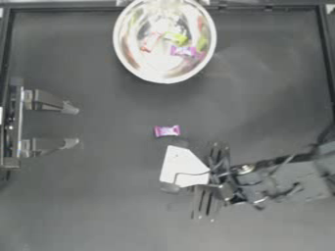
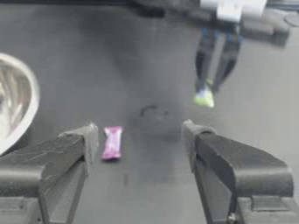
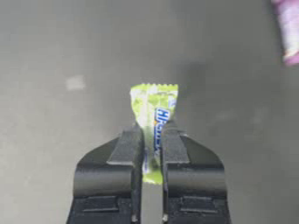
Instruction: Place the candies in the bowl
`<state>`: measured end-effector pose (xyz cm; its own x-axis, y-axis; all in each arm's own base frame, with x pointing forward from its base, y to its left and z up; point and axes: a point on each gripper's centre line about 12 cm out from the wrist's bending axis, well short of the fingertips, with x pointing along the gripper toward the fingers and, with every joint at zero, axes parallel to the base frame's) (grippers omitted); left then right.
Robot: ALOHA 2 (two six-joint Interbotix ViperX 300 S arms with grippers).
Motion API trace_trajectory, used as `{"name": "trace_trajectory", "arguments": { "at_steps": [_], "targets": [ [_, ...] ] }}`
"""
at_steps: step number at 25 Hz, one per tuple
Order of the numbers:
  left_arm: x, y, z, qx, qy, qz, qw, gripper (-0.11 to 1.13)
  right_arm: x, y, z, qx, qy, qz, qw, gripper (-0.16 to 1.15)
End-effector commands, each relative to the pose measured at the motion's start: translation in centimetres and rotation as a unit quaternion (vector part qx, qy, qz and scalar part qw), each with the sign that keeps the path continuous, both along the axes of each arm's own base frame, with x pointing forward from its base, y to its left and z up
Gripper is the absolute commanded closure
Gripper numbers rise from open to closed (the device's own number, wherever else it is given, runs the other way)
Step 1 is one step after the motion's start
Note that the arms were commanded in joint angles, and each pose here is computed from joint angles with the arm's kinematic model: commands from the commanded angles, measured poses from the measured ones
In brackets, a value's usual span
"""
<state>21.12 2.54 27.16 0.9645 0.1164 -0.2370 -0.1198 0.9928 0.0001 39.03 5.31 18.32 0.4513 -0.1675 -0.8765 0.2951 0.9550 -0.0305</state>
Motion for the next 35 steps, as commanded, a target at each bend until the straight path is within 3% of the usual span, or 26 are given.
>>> {"name": "trace_trajectory", "arguments": {
  "at_steps": [1, 10, 19, 24, 28, 35],
  "targets": [
    [0.1, 0.0, 0.4, -0.002, -0.009, 0.001, 1.0000, 0.09, -0.4, -2.0, 4.0, -0.021, -0.072, 0.004, 0.9972, 0.63],
    [0.1, 0.0, 0.4, -0.002, -0.009, 0.001, 1.0000, 0.09, -2.3, -9.6, 8.9, -0.063, -0.244, 0.000, 0.9676, 0.63],
    [0.1, 0.0, 0.4, -0.010, -0.009, 0.002, 0.9999, 0.09, -3.6, -19.0, 9.7, -0.113, -0.298, -0.044, 0.9468, 0.63],
    [0.1, 0.0, 0.1, -0.020, -0.007, 0.005, 0.9998, 0.09, -3.4, -24.3, 8.5, -0.120, -0.308, -0.073, 0.9410, 0.63],
    [0.1, 0.0, 0.0, -0.021, -0.005, 0.005, 0.9997, 0.09, -2.5, -27.6, 7.2, -0.130, -0.296, -0.085, 0.9425, 0.63],
    [0.1, 0.0, -0.1, -0.021, -0.004, 0.005, 0.9998, 0.09, 0.1, -30.4, 4.8, -0.145, -0.268, -0.076, 0.9496, 0.63]
  ]
}}
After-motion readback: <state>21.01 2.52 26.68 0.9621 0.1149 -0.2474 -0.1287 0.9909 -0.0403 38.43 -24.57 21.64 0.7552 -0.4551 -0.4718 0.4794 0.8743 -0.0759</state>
